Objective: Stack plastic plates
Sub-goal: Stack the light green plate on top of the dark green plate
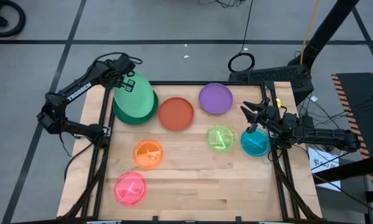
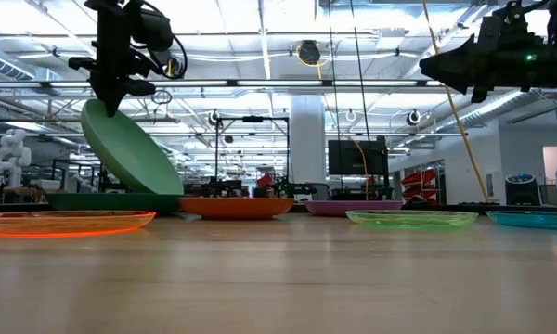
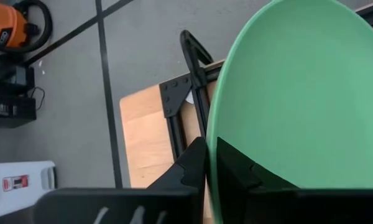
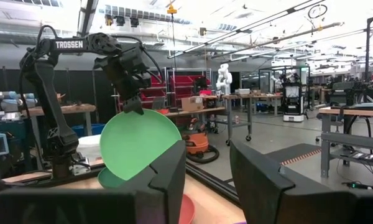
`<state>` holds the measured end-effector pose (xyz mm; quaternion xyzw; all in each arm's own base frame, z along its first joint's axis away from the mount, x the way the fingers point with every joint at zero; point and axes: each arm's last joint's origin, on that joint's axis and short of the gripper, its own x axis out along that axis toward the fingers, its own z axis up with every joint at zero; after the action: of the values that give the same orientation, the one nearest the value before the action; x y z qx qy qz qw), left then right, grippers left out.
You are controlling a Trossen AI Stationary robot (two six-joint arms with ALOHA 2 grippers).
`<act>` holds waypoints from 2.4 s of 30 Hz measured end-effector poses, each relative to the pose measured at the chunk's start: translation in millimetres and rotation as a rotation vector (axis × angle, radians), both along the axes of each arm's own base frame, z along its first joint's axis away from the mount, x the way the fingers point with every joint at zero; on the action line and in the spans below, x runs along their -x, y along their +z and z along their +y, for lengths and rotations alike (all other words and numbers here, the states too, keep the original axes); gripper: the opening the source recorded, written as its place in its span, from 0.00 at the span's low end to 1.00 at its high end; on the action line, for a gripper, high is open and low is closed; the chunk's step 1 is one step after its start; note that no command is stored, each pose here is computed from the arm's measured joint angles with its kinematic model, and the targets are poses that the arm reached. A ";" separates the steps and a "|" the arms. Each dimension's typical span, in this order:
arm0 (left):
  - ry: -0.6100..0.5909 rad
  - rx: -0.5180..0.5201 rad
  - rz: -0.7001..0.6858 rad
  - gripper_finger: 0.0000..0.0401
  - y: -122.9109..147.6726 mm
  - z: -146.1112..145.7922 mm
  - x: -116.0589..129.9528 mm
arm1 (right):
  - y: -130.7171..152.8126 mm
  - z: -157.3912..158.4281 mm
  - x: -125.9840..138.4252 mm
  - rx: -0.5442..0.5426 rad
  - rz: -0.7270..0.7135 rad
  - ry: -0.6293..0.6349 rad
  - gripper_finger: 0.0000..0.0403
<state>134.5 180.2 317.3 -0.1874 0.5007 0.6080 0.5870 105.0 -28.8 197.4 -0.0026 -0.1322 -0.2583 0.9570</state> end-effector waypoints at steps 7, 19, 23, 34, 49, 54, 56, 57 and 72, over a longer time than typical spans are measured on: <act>-0.002 0.004 0.003 0.08 -0.1 -0.3 0.2 | 0.0 0.0 0.0 0.004 0.002 -0.002 0.29; -0.001 0.006 0.003 0.08 -0.2 -0.4 0.4 | 0.0 0.0 0.0 0.007 0.005 -0.003 0.29; 0.000 0.006 0.002 0.08 -0.2 -0.4 0.4 | 0.0 0.0 0.0 0.008 0.005 -0.003 0.29; 0.005 0.000 -0.004 0.08 0.0 0.0 0.1 | -0.1 0.0 0.0 0.010 0.007 -0.004 0.29; 0.000 0.004 0.000 0.08 -0.1 -0.3 0.2 | -0.5 0.0 -0.1 0.013 0.013 -0.005 0.29; -0.002 0.006 0.002 0.08 -0.2 -0.4 0.3 | -0.5 -0.1 -0.1 0.013 0.013 -0.005 0.29; -0.002 0.007 0.002 0.08 -0.2 -0.4 0.3 | -0.5 0.0 -0.1 0.013 0.013 -0.005 0.29; -0.002 0.007 0.001 0.08 -0.2 -0.4 0.3 | -0.4 0.0 -0.1 0.013 0.013 -0.005 0.29; 0.002 0.002 -0.006 0.08 -0.2 -0.1 -0.1 | -0.4 0.0 -0.1 0.015 0.014 -0.006 0.29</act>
<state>134.6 180.1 317.1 -0.1904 0.4994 0.6076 0.5875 105.1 -28.8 196.9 -0.0123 -0.1273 -0.2601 0.9571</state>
